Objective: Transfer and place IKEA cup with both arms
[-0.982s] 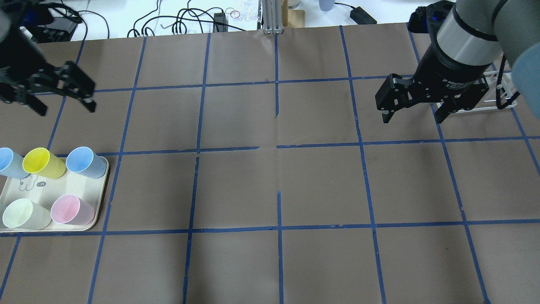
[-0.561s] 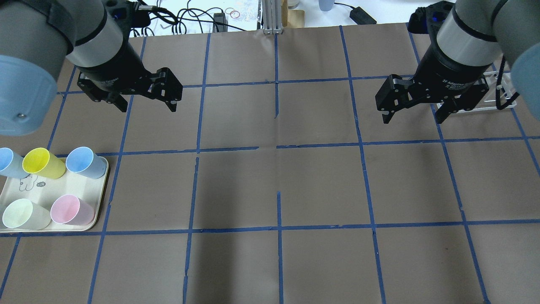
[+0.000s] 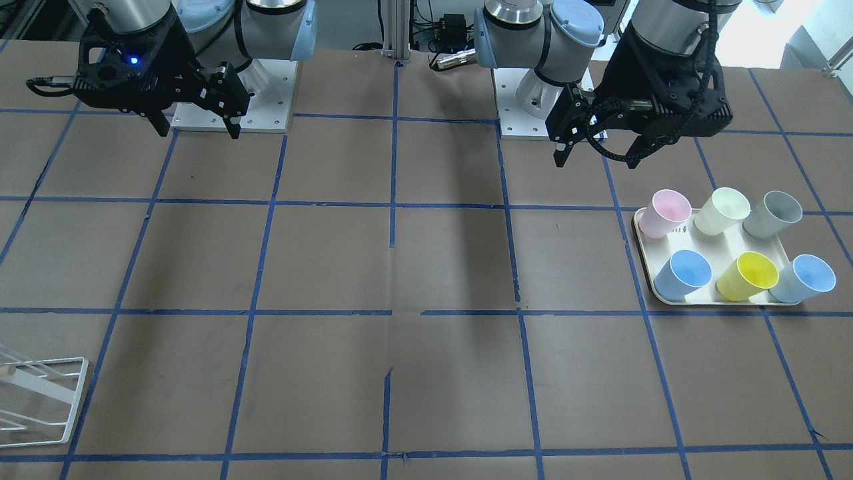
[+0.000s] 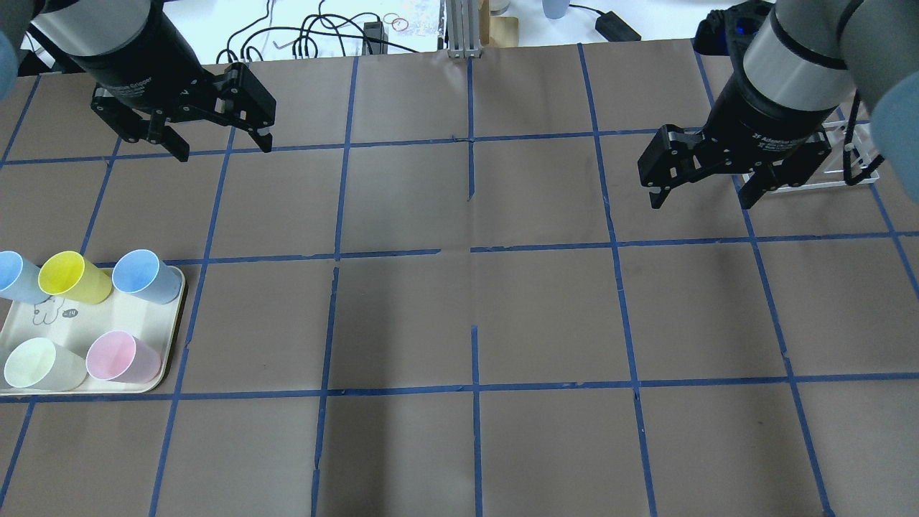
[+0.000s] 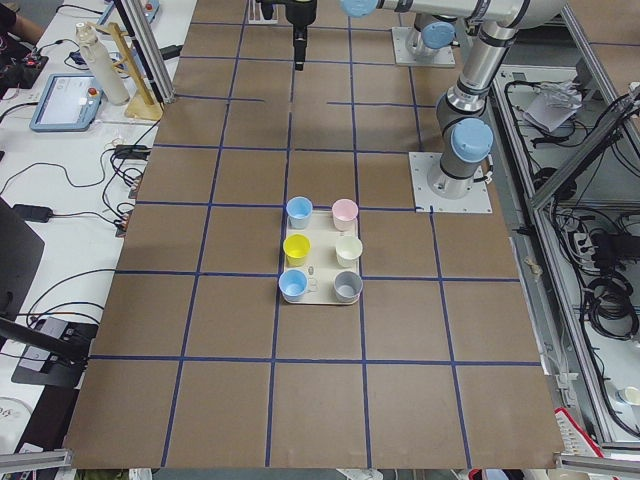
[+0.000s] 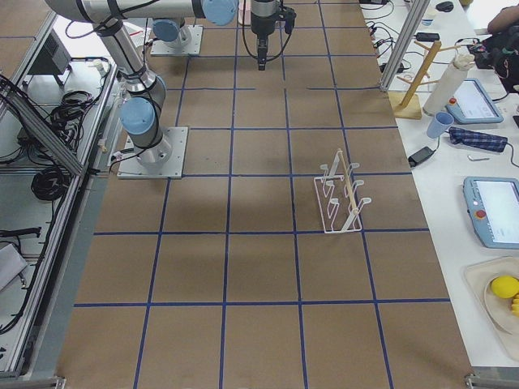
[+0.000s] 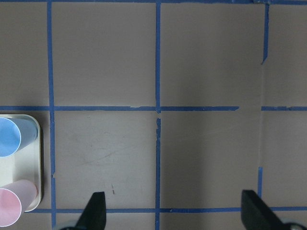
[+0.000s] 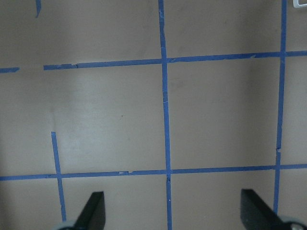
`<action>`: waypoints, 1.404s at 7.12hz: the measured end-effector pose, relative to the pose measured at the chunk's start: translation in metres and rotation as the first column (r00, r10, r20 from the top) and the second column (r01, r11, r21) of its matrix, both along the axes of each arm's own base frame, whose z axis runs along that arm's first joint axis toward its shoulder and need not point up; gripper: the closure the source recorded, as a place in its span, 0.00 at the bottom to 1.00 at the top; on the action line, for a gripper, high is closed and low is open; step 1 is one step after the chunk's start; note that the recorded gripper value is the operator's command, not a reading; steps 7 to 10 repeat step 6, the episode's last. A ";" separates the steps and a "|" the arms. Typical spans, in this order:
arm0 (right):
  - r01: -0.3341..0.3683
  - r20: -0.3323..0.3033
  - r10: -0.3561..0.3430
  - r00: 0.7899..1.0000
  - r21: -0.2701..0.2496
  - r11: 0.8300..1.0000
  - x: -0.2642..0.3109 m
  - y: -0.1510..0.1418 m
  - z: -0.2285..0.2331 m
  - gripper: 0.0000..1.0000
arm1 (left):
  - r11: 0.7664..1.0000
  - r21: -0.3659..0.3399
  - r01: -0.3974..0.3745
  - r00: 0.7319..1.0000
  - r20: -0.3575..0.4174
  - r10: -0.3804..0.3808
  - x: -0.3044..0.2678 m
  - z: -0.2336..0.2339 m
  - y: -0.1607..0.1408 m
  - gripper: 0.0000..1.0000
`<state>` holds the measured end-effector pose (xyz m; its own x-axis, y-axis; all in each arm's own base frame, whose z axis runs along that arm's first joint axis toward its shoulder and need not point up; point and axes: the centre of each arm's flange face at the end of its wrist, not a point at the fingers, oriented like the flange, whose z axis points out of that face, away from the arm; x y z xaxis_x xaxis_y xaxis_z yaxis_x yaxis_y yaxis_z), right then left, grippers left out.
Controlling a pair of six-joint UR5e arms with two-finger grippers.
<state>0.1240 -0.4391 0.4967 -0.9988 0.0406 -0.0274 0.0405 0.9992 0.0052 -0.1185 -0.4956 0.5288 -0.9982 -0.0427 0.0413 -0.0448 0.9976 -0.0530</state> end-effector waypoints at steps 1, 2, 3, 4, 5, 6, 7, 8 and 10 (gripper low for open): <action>0.000 0.000 0.000 1.000 -0.002 1.000 0.000 0.000 0.001 0.00 | 1.000 0.007 -0.005 1.000 0.021 0.005 0.002 -0.002 -0.001 0.00; 0.001 0.000 -0.001 1.000 -0.004 1.000 0.000 0.001 0.002 0.00 | 1.000 0.012 -0.008 0.999 0.035 0.008 0.004 -0.003 -0.002 0.00; 0.001 -0.002 -0.001 1.000 -0.006 1.000 0.000 0.001 0.003 0.00 | 1.000 0.014 -0.009 0.999 0.037 0.009 0.003 -0.004 -0.002 0.00; 0.001 -0.003 -0.001 1.000 -0.006 1.000 -0.001 0.002 0.003 0.00 | 1.000 0.012 -0.009 0.999 0.032 0.009 0.003 -0.004 -0.002 0.00; 0.001 -0.004 -0.001 1.000 -0.005 1.000 -0.001 0.002 0.003 0.00 | 1.000 0.009 -0.009 1.000 0.025 0.009 0.002 -0.004 -0.003 0.00; 0.001 -0.004 -0.001 1.000 -0.006 1.000 -0.001 0.002 0.003 0.00 | 1.000 0.008 -0.008 1.000 0.021 0.008 0.001 -0.004 -0.003 0.00; 0.001 -0.004 -0.001 1.000 -0.006 1.000 -0.001 0.002 0.003 0.00 | 1.000 0.008 -0.008 1.000 0.021 0.008 0.001 -0.004 -0.003 0.00; 0.001 -0.004 -0.001 1.000 -0.006 1.000 -0.001 0.002 0.003 0.00 | 1.000 0.008 -0.008 1.000 0.021 0.008 0.001 -0.004 -0.003 0.00; 0.001 -0.004 -0.001 1.000 -0.006 1.000 -0.001 0.002 0.003 0.00 | 1.000 0.008 -0.008 1.000 0.021 0.008 0.001 -0.004 -0.003 0.00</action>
